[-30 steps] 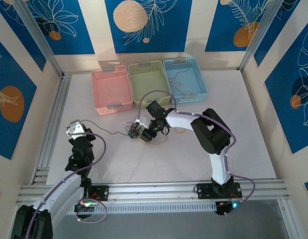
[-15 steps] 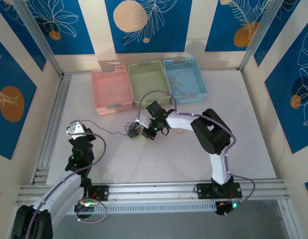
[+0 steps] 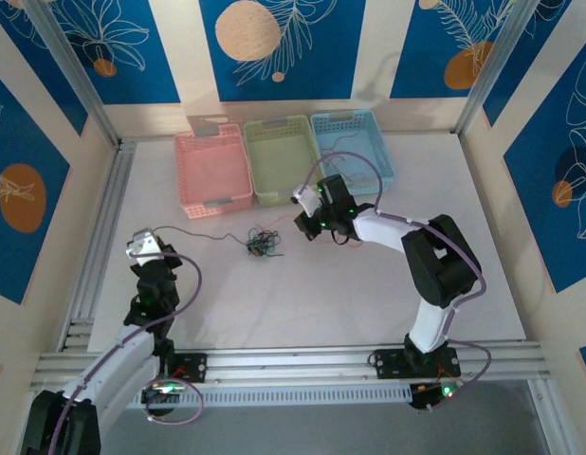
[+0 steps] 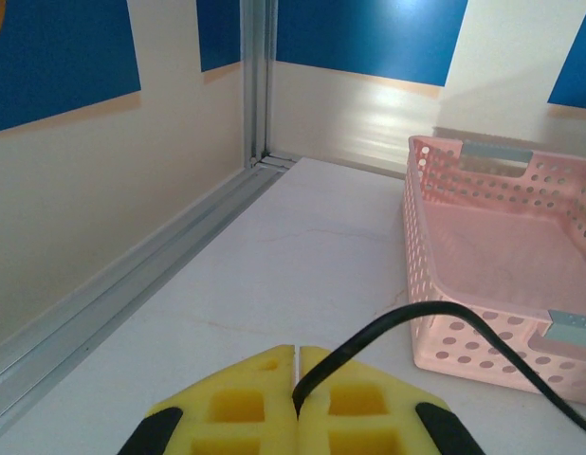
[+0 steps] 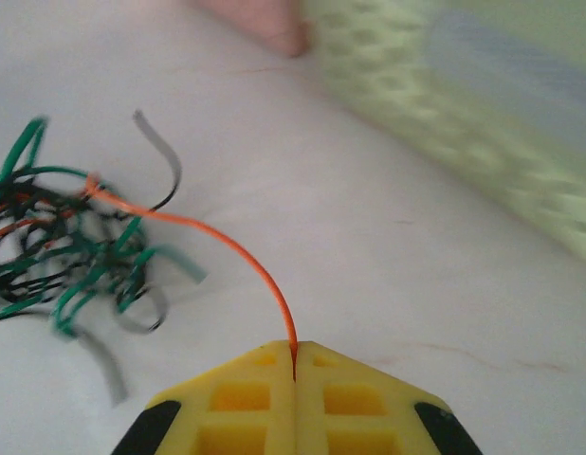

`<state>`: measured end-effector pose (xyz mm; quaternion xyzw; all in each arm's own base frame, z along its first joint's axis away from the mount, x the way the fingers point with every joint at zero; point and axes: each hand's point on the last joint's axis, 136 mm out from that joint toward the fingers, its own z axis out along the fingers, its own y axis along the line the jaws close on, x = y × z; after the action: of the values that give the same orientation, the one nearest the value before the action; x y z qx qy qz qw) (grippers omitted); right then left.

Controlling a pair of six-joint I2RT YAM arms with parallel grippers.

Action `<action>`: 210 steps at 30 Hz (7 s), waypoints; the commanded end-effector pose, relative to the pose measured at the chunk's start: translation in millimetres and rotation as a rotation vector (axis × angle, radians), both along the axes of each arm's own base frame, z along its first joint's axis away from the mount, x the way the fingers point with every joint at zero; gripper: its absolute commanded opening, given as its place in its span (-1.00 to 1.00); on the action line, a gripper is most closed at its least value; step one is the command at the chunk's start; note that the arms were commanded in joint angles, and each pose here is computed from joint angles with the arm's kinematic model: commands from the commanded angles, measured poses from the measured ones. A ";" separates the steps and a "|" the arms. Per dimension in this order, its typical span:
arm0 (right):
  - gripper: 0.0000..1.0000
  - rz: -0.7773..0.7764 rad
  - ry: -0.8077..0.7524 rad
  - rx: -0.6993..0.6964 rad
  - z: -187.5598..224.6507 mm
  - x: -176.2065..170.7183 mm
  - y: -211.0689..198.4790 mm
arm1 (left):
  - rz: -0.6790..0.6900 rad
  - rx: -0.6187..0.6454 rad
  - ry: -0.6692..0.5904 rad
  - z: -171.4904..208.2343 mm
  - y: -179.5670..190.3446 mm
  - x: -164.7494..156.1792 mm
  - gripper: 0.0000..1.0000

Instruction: Untangle the cables

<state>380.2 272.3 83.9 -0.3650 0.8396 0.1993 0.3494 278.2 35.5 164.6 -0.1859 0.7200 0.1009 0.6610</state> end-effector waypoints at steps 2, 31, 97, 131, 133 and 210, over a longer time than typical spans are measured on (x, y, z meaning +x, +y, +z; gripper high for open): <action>-1.00 -0.375 -0.106 0.026 28.3 43.1 -62.7 | 0.015 -0.012 -0.059 18.3 3.1 1.3 -1.00; -1.00 -1.485 0.049 0.427 20.3 5.5 -317.9 | 0.163 -0.061 -0.109 20.7 28.1 -20.6 -1.00; -1.00 -0.953 -0.425 0.490 283.6 251.5 -164.3 | 0.108 -0.061 -0.087 15.4 20.9 -10.6 -1.00; -0.08 -0.065 -0.081 0.428 123.9 71.7 21.5 | -0.002 -0.053 -0.064 14.3 3.0 2.6 -1.00; -0.09 0.093 -0.017 0.431 113.7 41.7 44.0 | -0.021 -0.052 -0.063 14.6 -0.2 4.0 -1.00; -1.00 -0.069 -0.064 0.340 80.9 73.8 -23.8 | 0.096 -0.085 -0.098 14.3 19.6 -12.9 -1.00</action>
<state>438.2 269.2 143.9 -0.3169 0.7962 0.3316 0.3945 277.3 32.9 180.0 -0.1984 0.6990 0.0594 0.6845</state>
